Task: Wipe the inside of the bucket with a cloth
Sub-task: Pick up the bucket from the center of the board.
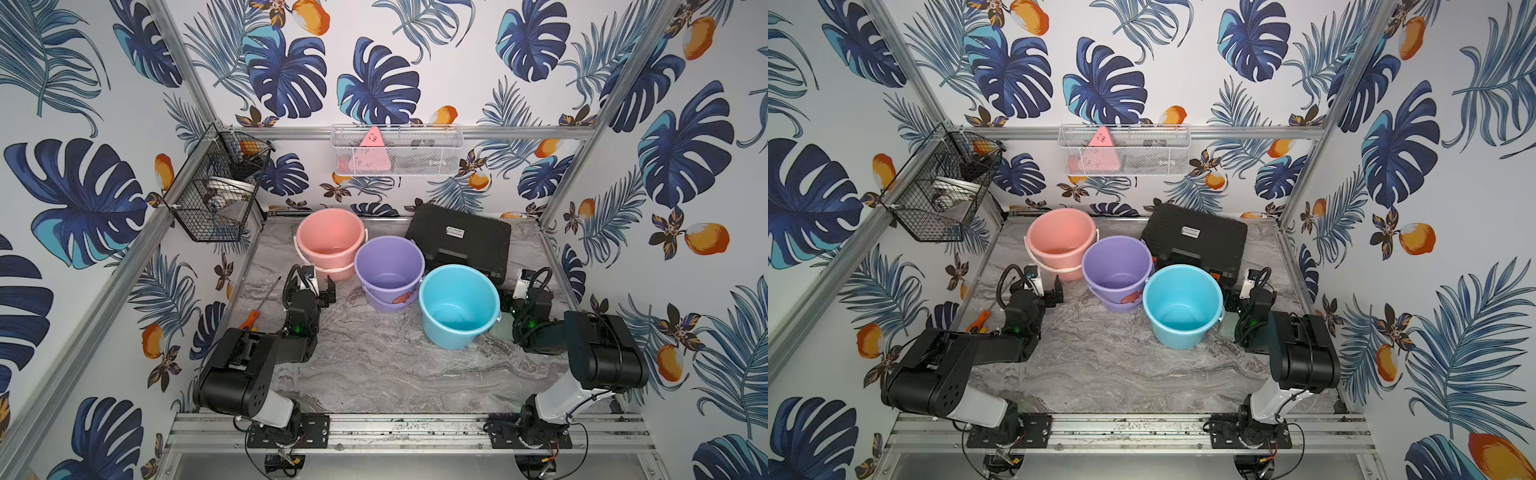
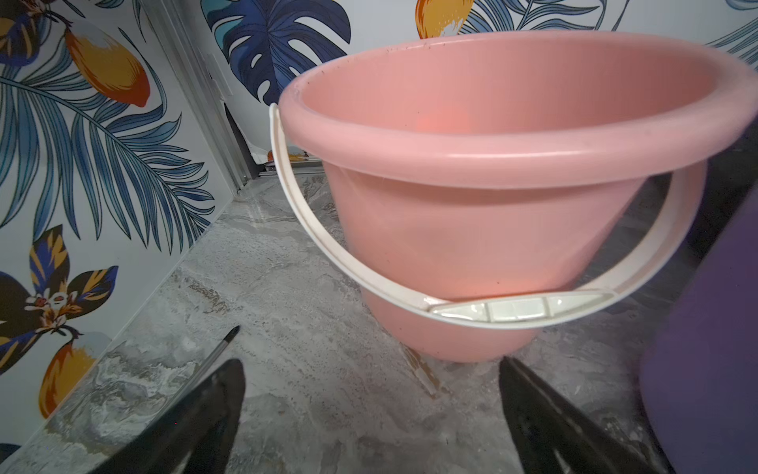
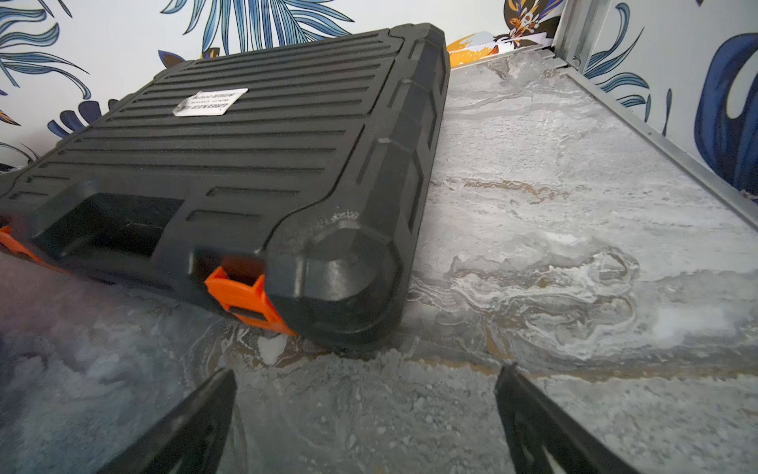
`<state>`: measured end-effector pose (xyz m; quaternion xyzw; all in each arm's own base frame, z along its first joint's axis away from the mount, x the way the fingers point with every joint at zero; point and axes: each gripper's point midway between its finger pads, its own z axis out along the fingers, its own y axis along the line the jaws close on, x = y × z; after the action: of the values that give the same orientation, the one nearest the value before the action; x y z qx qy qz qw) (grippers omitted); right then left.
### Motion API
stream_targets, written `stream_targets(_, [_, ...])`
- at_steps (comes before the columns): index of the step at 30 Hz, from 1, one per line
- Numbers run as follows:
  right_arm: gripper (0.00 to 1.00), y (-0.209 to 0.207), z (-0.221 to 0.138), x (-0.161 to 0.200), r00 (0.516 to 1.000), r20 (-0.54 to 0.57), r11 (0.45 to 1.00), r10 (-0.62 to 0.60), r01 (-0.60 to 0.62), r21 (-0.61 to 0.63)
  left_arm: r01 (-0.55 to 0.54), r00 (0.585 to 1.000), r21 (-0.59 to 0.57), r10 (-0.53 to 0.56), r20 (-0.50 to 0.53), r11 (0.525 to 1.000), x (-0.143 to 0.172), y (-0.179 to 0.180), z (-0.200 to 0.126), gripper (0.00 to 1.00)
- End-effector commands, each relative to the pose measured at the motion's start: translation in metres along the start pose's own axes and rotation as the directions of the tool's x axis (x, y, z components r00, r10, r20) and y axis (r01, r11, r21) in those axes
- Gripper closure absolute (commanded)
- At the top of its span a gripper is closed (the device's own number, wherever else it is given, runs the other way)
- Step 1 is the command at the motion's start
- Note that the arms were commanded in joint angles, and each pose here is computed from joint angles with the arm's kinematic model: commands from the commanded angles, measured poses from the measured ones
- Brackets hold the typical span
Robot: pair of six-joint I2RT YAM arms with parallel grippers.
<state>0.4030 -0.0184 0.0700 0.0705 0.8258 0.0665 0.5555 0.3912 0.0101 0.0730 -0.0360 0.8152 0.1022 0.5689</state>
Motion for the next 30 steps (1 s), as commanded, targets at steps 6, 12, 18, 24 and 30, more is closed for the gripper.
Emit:
stream_targets(6, [0.00, 0.002, 0.001, -0.004, 1.000, 0.011, 1.000, -0.019, 0.019, -0.010, 0.024, 0.999, 0.015, -0.024, 0.026, 1.000, -0.007, -0.002, 0.000, 0.01])
stream_targets(12, [0.00, 0.002, 0.001, -0.003, 1.000, 0.011, 1.000, -0.018, 0.018, -0.011, 0.024, 0.999, 0.017, -0.025, 0.027, 1.000, -0.008, -0.002, 0.000, 0.01])
stream_targets(18, [0.00, 0.002, 0.001, -0.003, 1.000, 0.011, 1.000, -0.019, 0.019, -0.011, 0.024, 0.999, 0.016, -0.024, 0.025, 1.000, -0.007, -0.002, 0.000, 0.01])
stream_targets(24, [0.00, 0.001, 0.000, -0.005, 1.000, 0.015, 1.000, -0.019, 0.019, -0.005, 0.025, 0.999, 0.022, -0.026, 0.022, 0.999, -0.008, -0.003, 0.001, 0.01])
stream_targets(30, [0.00, -0.028, -0.023, -0.017, 0.990, 0.138, 0.979, 0.031, -0.058, 0.196, -0.002, 0.998, 0.000, 0.002, 0.058, 1.000, -0.010, -0.007, -0.007, 0.01])
